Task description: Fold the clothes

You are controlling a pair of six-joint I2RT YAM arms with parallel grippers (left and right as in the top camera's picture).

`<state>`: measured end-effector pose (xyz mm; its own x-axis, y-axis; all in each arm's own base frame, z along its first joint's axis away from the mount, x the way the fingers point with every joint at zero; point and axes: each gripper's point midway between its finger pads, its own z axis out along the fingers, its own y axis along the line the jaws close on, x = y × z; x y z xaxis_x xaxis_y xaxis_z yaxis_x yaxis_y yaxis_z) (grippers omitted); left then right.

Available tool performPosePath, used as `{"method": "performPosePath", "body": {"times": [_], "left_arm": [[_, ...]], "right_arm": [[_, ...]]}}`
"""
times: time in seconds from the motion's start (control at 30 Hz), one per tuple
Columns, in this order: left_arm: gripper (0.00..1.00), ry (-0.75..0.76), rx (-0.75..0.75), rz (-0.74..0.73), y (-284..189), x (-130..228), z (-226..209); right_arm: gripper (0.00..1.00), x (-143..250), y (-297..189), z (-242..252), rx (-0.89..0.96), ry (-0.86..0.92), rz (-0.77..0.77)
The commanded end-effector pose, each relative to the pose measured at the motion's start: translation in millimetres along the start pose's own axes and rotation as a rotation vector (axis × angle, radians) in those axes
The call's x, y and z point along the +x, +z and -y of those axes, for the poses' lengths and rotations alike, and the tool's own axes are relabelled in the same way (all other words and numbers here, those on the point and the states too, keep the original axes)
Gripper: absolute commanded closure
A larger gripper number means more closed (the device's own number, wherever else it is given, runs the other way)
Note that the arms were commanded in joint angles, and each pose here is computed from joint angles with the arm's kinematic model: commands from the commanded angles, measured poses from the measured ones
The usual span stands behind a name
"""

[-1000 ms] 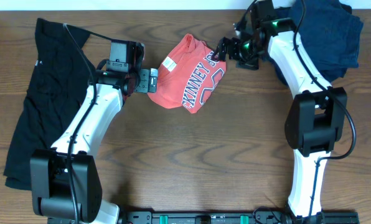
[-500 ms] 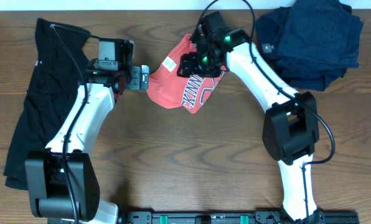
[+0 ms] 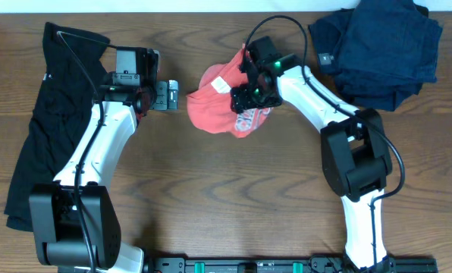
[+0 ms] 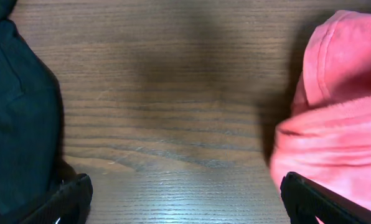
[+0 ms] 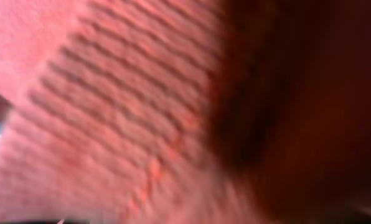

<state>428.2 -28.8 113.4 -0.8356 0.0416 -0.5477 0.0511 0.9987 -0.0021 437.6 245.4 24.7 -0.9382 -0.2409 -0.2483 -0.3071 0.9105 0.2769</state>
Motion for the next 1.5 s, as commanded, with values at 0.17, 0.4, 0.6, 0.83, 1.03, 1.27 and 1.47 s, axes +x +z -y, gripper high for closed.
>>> {"method": "performPosePath", "body": {"times": [0.17, 0.4, 0.6, 0.83, 1.03, 1.27, 1.47], "left_arm": [[0.02, -0.012, -0.003, -0.004, -3, -4, -2], [0.02, -0.012, -0.003, -0.026, -3, 2, -2], [0.02, -0.012, -0.004, -0.026, -3, 1, -2], [0.02, -0.089, -0.011, -0.02, -7, 0, -7], [0.02, -0.31, 0.058, 0.004, -42, -11, -28], [0.02, -0.385, 0.026, 0.063, -76, -13, -63], [0.02, -0.368, 0.016, 0.033, -77, -4, -67]], "right_arm": [[0.07, -33, -12, 89, 0.336, -0.358, 0.1], [0.01, -68, -40, 123, 0.445, -0.365, 0.205], [0.01, -72, -82, 99, 0.328, -0.324, 0.186], [0.01, -93, -125, 18, 0.09, -0.318, 0.283], [0.01, -109, -109, -17, 0.139, -0.201, 0.365], [0.08, -128, -72, -16, 0.304, -0.004, 0.474], [0.08, -124, -29, 2, 0.356, 0.041, 0.445]]}}
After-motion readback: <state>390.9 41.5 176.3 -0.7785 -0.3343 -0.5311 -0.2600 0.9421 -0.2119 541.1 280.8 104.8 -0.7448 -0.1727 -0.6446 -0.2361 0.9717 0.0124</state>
